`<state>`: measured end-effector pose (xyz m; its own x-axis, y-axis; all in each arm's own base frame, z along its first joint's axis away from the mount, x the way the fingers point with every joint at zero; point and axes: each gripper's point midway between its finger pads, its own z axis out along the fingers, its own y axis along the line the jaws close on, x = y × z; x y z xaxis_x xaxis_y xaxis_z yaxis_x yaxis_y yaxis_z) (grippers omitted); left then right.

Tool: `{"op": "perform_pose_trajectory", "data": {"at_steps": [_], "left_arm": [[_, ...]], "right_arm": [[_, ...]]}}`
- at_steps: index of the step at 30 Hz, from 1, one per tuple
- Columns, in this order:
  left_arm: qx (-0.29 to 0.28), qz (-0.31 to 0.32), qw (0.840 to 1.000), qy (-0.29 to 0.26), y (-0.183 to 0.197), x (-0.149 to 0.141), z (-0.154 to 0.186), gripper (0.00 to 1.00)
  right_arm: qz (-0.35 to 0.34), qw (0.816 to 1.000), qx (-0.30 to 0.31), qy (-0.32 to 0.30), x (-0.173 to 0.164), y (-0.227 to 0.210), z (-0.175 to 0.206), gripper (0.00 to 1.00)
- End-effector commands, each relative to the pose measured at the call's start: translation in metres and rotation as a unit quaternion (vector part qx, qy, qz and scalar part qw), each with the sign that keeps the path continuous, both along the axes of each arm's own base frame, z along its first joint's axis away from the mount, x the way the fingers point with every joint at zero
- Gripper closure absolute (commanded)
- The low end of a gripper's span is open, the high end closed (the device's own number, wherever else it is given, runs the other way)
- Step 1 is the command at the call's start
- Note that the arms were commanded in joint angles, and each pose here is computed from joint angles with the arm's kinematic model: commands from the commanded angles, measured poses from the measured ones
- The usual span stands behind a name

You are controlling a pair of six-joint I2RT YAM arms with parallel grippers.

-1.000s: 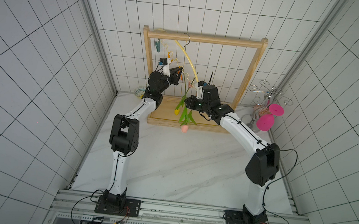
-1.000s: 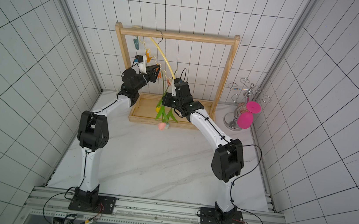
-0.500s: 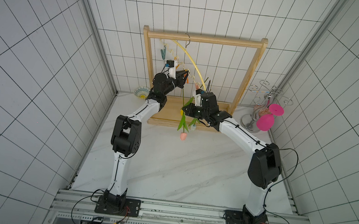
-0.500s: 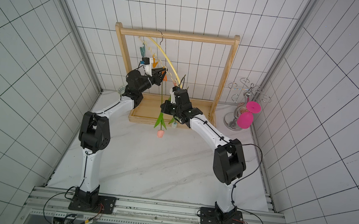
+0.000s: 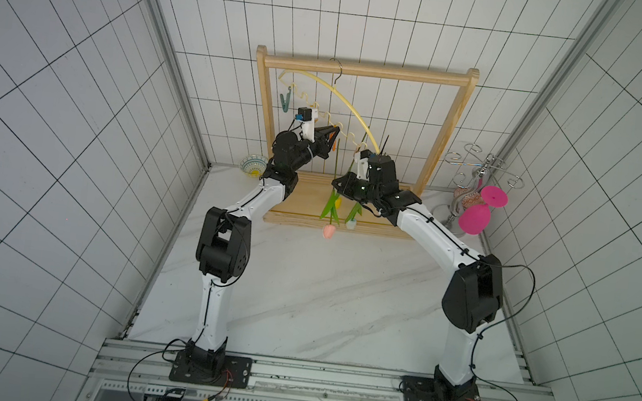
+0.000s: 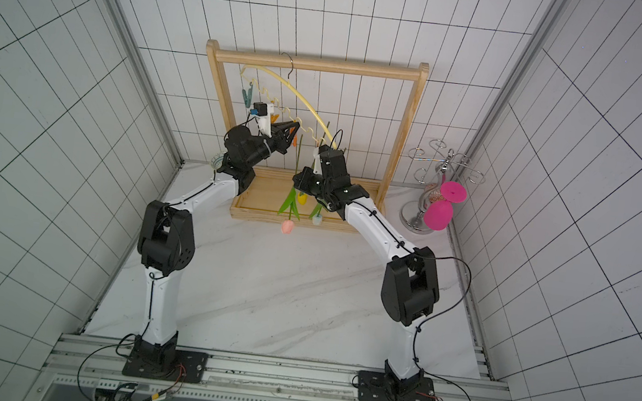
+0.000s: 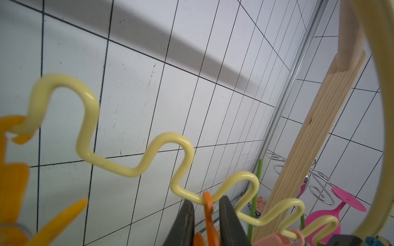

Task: Dry the flowers on a clothes hanger
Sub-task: Clamp the flower onto the hanger.

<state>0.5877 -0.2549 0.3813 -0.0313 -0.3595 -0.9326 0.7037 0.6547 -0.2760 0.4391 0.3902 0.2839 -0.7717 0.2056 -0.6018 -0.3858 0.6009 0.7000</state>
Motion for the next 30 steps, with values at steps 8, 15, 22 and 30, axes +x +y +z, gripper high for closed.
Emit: {"op": "perform_pose_trajectory", "data": {"at_steps": [8,15,22,30], "left_arm": [[-0.002,-0.01,1.0,-0.013,-0.003,-0.011,0.007,0.78],[-0.006,-0.01,1.0,-0.012,-0.003,-0.011,0.004,0.78],[-0.005,-0.008,1.0,-0.013,-0.002,-0.011,0.004,0.78],[-0.008,-0.011,1.0,-0.007,-0.003,-0.011,0.002,0.71]], "right_arm": [[0.031,0.997,0.068,-0.029,0.007,0.01,0.048,1.0],[0.046,0.992,0.111,-0.045,0.007,0.013,0.066,1.0],[0.043,0.991,0.12,-0.047,0.009,0.01,0.072,1.0],[0.045,0.992,0.114,-0.043,0.011,0.012,0.068,1.0]]}}
